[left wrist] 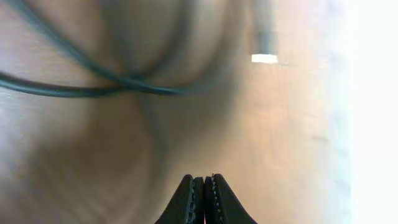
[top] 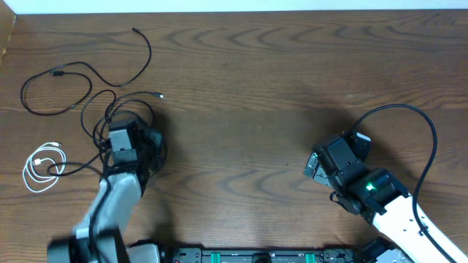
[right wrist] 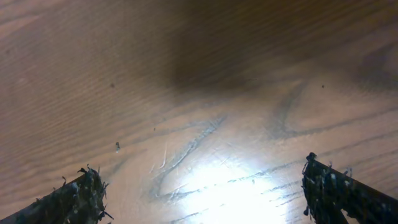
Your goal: Untangle cables
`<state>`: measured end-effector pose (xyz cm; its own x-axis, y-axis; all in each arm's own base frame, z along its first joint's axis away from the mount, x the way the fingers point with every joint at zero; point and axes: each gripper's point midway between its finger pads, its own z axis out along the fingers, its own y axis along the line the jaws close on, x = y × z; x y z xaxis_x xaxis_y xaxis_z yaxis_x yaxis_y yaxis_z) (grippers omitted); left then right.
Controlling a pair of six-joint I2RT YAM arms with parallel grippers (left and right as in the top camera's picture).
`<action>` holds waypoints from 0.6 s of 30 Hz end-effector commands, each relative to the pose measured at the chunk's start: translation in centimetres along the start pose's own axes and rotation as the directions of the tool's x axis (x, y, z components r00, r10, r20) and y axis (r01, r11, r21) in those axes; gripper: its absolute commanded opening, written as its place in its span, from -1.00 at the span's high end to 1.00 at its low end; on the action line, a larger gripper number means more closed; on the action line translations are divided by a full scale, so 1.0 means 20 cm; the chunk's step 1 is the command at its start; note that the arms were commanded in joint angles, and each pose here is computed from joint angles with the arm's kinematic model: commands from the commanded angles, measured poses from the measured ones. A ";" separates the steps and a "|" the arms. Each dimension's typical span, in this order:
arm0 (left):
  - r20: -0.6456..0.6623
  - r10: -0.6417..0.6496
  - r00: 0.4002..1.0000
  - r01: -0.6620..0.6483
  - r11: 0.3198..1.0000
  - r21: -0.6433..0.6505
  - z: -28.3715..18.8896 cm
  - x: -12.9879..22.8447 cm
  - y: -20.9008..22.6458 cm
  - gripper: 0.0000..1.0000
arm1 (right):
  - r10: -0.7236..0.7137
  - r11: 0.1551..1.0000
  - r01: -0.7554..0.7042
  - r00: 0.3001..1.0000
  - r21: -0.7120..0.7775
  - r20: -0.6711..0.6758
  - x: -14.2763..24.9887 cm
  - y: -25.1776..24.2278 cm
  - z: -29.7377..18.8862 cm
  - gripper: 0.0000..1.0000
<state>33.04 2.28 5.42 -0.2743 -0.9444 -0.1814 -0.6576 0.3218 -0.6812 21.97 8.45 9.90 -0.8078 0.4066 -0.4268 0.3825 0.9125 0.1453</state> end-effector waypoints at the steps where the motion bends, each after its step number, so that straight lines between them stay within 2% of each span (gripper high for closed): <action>1: -0.003 0.020 1.000 -0.019 0.990 0.137 -0.15 0.00 -0.18 0.84 | -0.002 1.000 0.002 1.000 0.005 -0.004 0.00 -0.01 0.00 -0.98; 4: 0.062 0.096 0.993 -0.108 0.970 0.219 -0.31 -0.02 -0.28 0.85 | -0.001 1.000 0.001 1.000 0.004 -0.003 0.00 0.00 0.00 -0.99; 6: 0.120 0.191 0.974 -0.218 0.936 0.277 -0.42 -0.02 -0.35 0.85 | 0.000 1.000 0.000 1.000 0.000 0.000 -0.01 0.00 0.00 -0.98; 8: 0.223 0.364 0.904 -0.423 0.835 0.351 -0.57 0.00 -0.46 0.85 | 0.002 1.000 -0.002 1.000 -0.006 0.006 -0.01 0.01 0.00 -0.99; 10: 0.305 0.447 0.841 -0.539 0.744 0.395 -0.70 0.02 -0.53 0.85 | 0.006 1.000 -0.006 1.000 -0.015 0.013 -0.02 0.02 0.00 -0.99; 13: 0.400 0.494 0.772 -0.635 0.633 0.443 -0.87 0.07 -0.60 0.83 | 0.014 0.999 -0.013 0.999 -0.033 0.031 -0.04 0.04 0.00 -0.99; 16: 0.440 0.488 0.754 -0.657 0.594 0.465 -0.98 0.10 -0.61 0.73 | 0.020 0.999 -0.018 0.998 -0.041 0.052 -0.07 0.05 0.00 -0.98; 17: 0.446 0.486 0.752 -0.659 0.590 0.467 -1.00 0.11 -0.60 0.57 | 0.021 0.999 -0.019 0.998 -0.039 0.061 -0.07 0.05 0.00 -0.99; 18: 0.447 0.486 0.751 -0.659 0.589 0.467 -1.01 0.12 -0.59 0.22 | 0.023 0.999 -0.020 0.997 -0.033 0.072 -0.08 0.05 0.00 -0.98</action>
<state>26.92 -1.57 26.50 -0.2185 -0.6431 -0.7340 0.0582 0.7422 -0.6676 23.19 9.29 10.53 -0.7840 0.4224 -0.4549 0.3718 0.9063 0.2008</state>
